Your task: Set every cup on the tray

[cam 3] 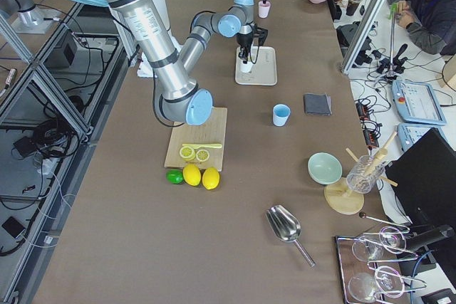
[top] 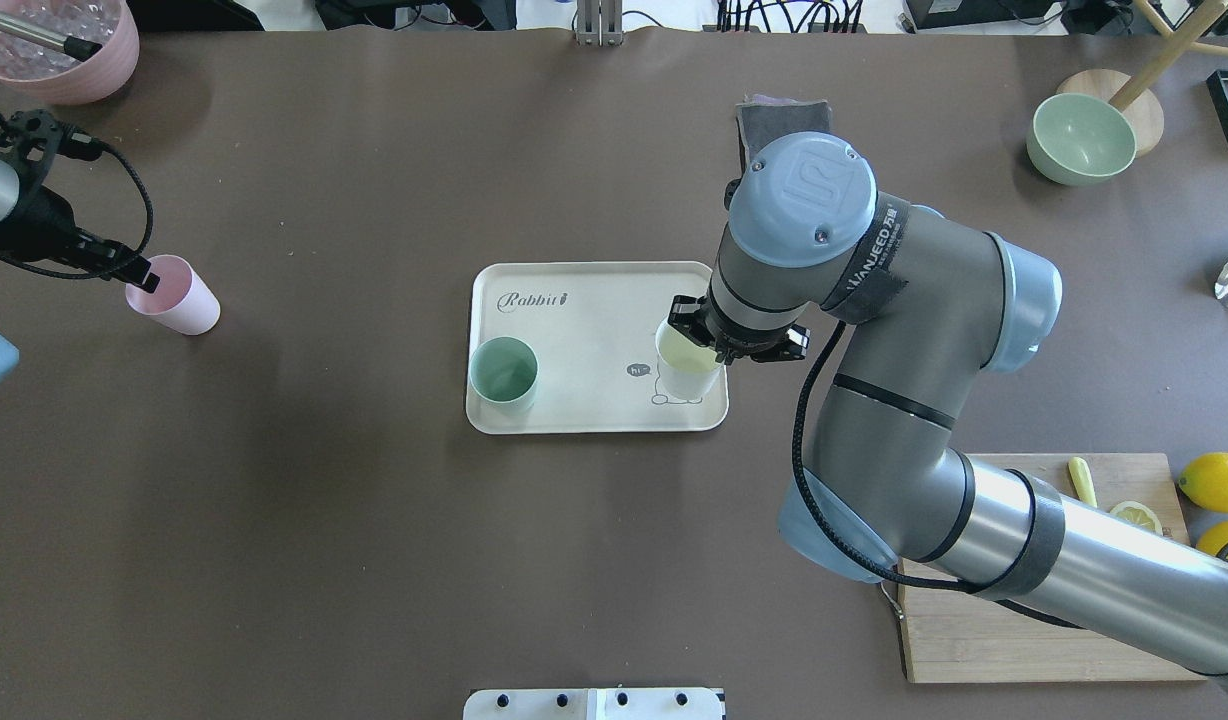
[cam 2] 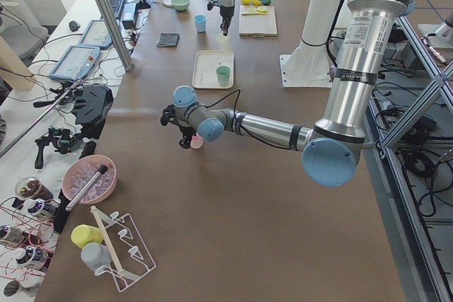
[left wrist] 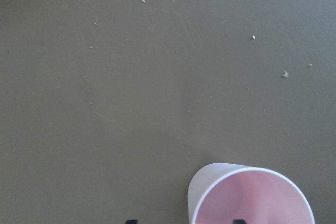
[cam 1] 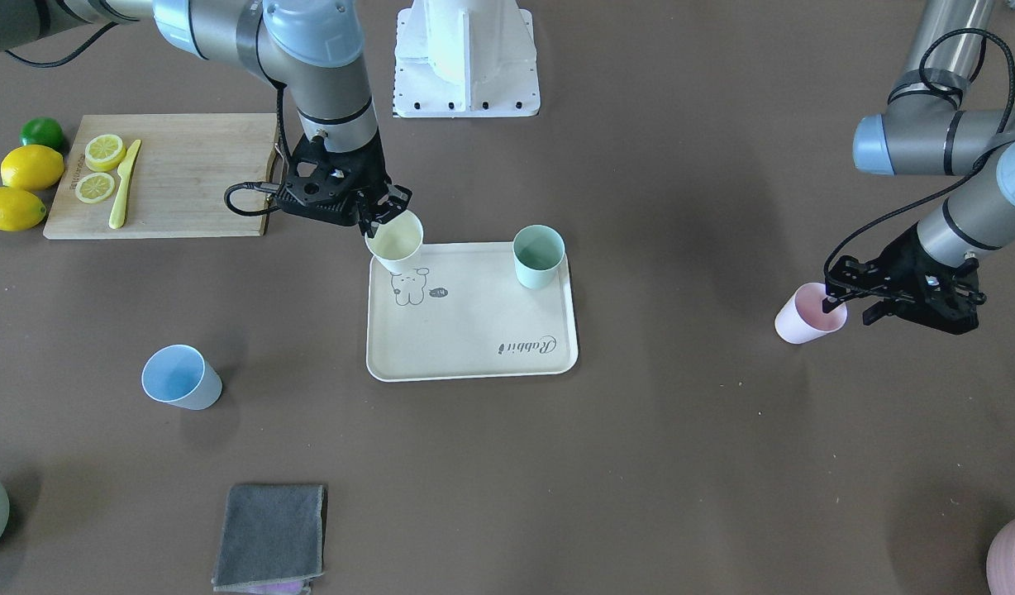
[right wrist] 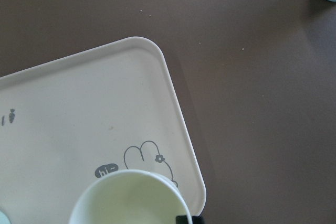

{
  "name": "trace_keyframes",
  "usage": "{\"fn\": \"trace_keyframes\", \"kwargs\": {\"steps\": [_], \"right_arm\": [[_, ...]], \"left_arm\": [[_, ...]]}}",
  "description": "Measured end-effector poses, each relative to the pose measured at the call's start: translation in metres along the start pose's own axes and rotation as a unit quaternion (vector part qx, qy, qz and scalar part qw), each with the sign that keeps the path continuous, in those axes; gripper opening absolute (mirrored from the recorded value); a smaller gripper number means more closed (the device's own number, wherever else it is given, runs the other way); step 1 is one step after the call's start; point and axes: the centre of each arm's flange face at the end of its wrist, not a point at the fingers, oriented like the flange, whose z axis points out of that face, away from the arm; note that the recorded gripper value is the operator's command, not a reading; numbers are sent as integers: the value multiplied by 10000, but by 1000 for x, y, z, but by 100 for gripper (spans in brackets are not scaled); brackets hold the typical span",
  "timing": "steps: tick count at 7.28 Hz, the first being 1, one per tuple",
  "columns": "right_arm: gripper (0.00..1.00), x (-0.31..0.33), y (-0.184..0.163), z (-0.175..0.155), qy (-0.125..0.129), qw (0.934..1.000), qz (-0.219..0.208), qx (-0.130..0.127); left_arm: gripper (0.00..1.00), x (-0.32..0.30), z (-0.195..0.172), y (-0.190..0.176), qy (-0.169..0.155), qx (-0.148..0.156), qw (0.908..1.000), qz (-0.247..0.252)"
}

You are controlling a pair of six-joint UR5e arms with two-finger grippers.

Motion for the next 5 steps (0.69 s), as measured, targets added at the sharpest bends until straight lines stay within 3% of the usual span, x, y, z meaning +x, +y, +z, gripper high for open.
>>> {"fn": "trace_keyframes", "kwargs": {"steps": [4,5], "right_arm": [[0,-6,-6,27,-36,10000,-68,9],[16,-7,-7,28,-60,10000,-76,17]], "left_arm": [[0,4,3,4,46,24,9999,93],[0,4,3,4,48,28,9999,100]]}}
